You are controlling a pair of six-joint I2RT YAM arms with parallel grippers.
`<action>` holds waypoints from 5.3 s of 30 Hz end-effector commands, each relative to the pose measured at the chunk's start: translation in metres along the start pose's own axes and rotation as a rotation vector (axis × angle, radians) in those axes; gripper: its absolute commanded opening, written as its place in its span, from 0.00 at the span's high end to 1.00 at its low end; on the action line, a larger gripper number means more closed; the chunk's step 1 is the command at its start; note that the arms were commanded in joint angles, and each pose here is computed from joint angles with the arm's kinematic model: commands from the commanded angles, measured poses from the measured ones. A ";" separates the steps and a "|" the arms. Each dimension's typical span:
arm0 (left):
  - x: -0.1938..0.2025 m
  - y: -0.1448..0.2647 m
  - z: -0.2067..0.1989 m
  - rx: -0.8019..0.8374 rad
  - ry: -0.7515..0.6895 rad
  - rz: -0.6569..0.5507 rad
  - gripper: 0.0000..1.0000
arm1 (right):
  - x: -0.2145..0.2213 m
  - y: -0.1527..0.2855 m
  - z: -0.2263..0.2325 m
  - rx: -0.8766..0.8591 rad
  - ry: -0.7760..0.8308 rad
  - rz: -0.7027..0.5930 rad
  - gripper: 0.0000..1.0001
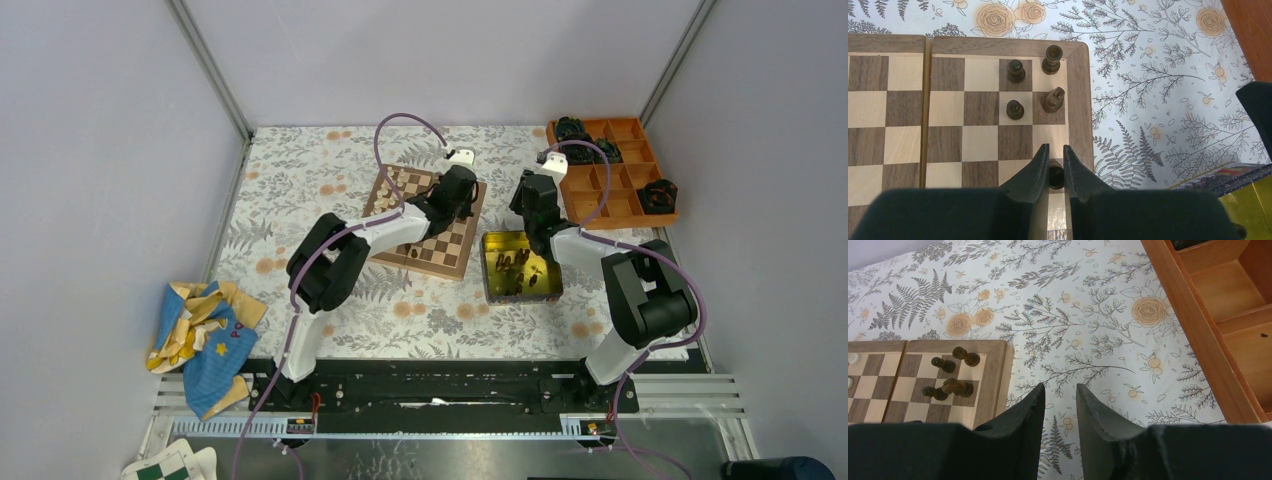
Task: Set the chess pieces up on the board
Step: Place the chess piece on the chessboard, then pick up the chess piece from the chessboard.
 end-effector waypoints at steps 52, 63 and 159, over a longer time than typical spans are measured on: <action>-0.020 0.083 0.064 -0.247 0.118 -0.194 0.21 | -0.028 0.017 0.005 -0.078 -0.039 -0.085 0.64; 0.000 0.065 0.076 -0.285 0.146 -0.120 0.42 | -0.027 0.016 0.006 -0.084 -0.041 -0.080 0.64; -0.028 0.080 0.057 -0.202 0.125 -0.087 1.00 | -0.024 0.016 0.008 -0.091 -0.050 -0.074 0.63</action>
Point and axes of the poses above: each gripper's point midway between its finger pads, its own y axis back along the fingers, its own z axis along the line the jaws close on, x = y × z, the point moved 3 cm from there along y, back along the fingers, and after that the axes turned 15 degrees about y, right-handed, at the moved point
